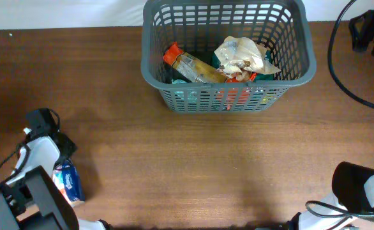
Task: Pack container
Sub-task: 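Grasp the blue-and-orange snack box with the left gripper, then lift the snack box over the basket and release it inside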
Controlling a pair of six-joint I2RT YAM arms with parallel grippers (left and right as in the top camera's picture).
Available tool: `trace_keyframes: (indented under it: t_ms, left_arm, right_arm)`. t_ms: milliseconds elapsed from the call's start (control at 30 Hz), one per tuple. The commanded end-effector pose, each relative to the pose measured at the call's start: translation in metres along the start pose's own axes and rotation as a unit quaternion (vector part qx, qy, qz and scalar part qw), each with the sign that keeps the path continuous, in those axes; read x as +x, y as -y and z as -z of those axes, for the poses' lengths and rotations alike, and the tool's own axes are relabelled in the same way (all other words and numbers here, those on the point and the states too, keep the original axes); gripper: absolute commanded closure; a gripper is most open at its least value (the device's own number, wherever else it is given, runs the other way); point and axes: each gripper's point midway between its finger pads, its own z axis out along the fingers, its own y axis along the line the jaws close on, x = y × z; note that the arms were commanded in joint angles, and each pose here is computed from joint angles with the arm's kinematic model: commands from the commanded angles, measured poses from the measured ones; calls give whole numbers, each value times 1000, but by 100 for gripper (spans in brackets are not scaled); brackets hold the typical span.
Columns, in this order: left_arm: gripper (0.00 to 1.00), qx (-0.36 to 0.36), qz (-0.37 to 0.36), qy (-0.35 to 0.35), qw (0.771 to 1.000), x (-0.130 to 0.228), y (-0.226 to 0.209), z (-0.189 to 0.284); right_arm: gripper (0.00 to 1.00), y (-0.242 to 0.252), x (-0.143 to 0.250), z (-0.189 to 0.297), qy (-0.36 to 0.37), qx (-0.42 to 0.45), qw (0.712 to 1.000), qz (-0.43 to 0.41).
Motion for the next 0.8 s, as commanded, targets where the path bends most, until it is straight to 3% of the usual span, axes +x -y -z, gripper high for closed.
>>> trace_keyframes:
  t_ms: [0, 133, 200, 300, 400, 467, 567, 667, 733, 767]
  left_arm:
    - [98, 48, -18, -40, 998, 31, 17, -20]
    - [99, 121, -14, -10, 992, 6, 45, -9]
    - [98, 179, -19, 32, 983, -27, 67, 11]
    - [98, 256, -52, 126, 957, -94, 107, 66]
    - [99, 319, -93, 223, 916, -150, 150, 142]
    - [99, 354, -124, 296, 879, -179, 182, 209]
    - [99, 389, -186, 397, 810, -195, 225, 307]
    - [98, 402, -229, 491, 738, -193, 252, 399]
    - [98, 411, -261, 547, 681, -180, 267, 460]
    - [99, 423, -282, 578, 638, -164, 277, 500]
  right_arm:
    - [1, 0, 1, -2, -2, -3, 1000, -6]
    - [1, 0, 0, -2, -2, -3, 1000, -6]
    - [1, 0, 0, -2, -1, -3, 1000, -5]
    - [1, 0, -1, -2, 1, -3, 1000, -5]
    - [1, 0, -1, -2, 1, -3, 1000, -5]
    - [1, 0, -1, -2, 1, -3, 1000, -5]
    - [1, 0, -1, -2, 0, -4, 1000, -5]
    - [1, 0, 1, -2, -3, -4, 1000, -6]
    - [1, 0, 1, -2, -3, -4, 1000, -6]
    - [1, 0, 1, -2, -3, -4, 1000, -6]
